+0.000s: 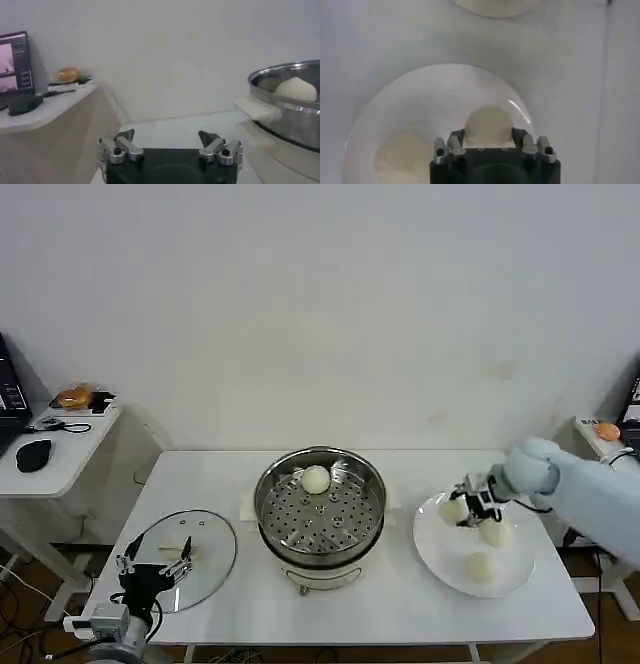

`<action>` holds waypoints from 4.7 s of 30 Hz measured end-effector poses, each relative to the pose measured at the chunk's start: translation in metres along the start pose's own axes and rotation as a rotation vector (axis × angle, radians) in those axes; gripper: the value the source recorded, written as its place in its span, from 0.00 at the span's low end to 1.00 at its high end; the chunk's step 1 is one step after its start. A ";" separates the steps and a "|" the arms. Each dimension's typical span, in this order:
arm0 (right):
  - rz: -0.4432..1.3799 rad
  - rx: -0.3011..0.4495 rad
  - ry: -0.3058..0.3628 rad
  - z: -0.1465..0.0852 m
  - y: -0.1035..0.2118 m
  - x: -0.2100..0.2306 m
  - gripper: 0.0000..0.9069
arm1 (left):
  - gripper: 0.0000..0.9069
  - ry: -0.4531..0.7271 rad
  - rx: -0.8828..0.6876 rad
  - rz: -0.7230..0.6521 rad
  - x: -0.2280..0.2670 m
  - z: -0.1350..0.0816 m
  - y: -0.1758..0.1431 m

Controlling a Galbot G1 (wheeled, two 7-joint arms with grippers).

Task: Take steamed baozi put them in steamer then cover it.

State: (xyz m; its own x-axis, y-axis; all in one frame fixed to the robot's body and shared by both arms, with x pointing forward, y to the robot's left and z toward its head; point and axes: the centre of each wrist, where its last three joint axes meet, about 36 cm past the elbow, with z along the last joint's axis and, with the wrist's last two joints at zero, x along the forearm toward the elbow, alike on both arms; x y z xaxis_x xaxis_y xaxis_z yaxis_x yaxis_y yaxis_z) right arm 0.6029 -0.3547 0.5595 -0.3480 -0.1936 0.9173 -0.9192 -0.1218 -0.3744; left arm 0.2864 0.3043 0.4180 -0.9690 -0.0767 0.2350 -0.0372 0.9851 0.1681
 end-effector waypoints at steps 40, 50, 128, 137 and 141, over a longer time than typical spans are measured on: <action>-0.095 0.005 -0.216 -0.298 -0.075 -0.012 0.73 | 1.00 -0.012 -0.015 -0.022 -0.019 0.002 0.010; -0.148 -0.011 -0.213 -0.328 -0.067 -0.042 0.73 | 1.00 -0.013 -0.012 -0.021 -0.018 0.002 0.008; -0.136 -0.029 0.100 0.058 0.110 -0.003 1.00 | 1.00 0.019 -0.038 0.029 -0.015 0.010 0.002; -0.160 -0.041 0.090 0.049 0.112 -0.036 1.00 | 1.00 0.021 -0.042 0.014 -0.014 0.010 0.007; -0.178 -0.042 0.089 0.045 0.115 -0.045 1.00 | 1.00 0.026 -0.042 0.009 -0.013 0.012 0.008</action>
State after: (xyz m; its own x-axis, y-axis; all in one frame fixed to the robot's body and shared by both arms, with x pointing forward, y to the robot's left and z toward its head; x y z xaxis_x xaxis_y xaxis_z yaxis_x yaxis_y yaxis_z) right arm 0.5216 -0.4040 0.4688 -0.1923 -0.0859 0.9776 -0.9740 -0.1050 -0.2008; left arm 0.2955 0.3153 0.4050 -0.9624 -0.0724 0.2618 -0.0175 0.9784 0.2061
